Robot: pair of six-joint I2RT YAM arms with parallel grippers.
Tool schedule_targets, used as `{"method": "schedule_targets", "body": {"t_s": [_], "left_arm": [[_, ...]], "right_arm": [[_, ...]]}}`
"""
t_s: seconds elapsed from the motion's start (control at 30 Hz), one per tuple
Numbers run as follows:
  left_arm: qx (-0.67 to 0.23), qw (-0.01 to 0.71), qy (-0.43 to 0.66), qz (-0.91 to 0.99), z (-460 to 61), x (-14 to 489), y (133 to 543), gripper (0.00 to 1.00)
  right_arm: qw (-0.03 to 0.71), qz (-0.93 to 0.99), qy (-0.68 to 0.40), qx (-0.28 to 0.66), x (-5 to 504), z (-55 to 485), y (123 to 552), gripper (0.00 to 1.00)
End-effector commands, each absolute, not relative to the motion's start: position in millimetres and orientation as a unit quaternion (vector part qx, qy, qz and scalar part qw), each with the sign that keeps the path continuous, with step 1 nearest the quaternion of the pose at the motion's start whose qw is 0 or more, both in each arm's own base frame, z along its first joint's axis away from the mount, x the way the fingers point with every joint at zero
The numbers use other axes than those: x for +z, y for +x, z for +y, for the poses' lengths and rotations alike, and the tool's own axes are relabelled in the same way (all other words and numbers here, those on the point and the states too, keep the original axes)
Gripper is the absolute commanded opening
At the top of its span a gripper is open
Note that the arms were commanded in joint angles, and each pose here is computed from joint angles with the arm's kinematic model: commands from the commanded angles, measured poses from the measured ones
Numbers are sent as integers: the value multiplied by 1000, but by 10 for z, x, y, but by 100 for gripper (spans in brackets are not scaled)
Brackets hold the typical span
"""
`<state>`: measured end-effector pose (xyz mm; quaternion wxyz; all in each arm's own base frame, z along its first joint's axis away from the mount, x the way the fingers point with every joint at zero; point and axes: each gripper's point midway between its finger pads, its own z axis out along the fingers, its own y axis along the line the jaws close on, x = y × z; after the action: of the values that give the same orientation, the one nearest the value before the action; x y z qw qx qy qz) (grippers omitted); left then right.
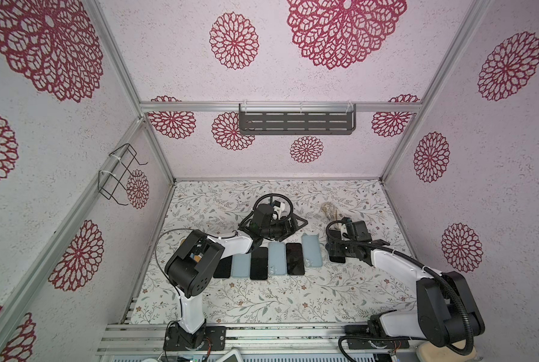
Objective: Take the phone out of the phone case
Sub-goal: Pick up the phone from the middle-right of the table, then pass the phone.
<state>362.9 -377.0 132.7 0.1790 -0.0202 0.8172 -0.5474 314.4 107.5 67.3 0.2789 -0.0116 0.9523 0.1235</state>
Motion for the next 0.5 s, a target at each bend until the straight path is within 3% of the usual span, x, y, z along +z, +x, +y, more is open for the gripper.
{"method": "schedule_targets", "body": {"t_s": [0.0,0.3,0.47], "left_arm": [[-565,171,-17,807,-3941,1386,3593,98],[-581,141,-51,800,-4039,1173,3610,94],[-595,134,-65,790,-4059,1126,3640,87]], "right_arm": [[348,919,-48,182,1109,1344,3305,52],[358,892,-104,256,1317,1755,3219,51],[355,884,-123,278,1392,1892,3173,50]]}}
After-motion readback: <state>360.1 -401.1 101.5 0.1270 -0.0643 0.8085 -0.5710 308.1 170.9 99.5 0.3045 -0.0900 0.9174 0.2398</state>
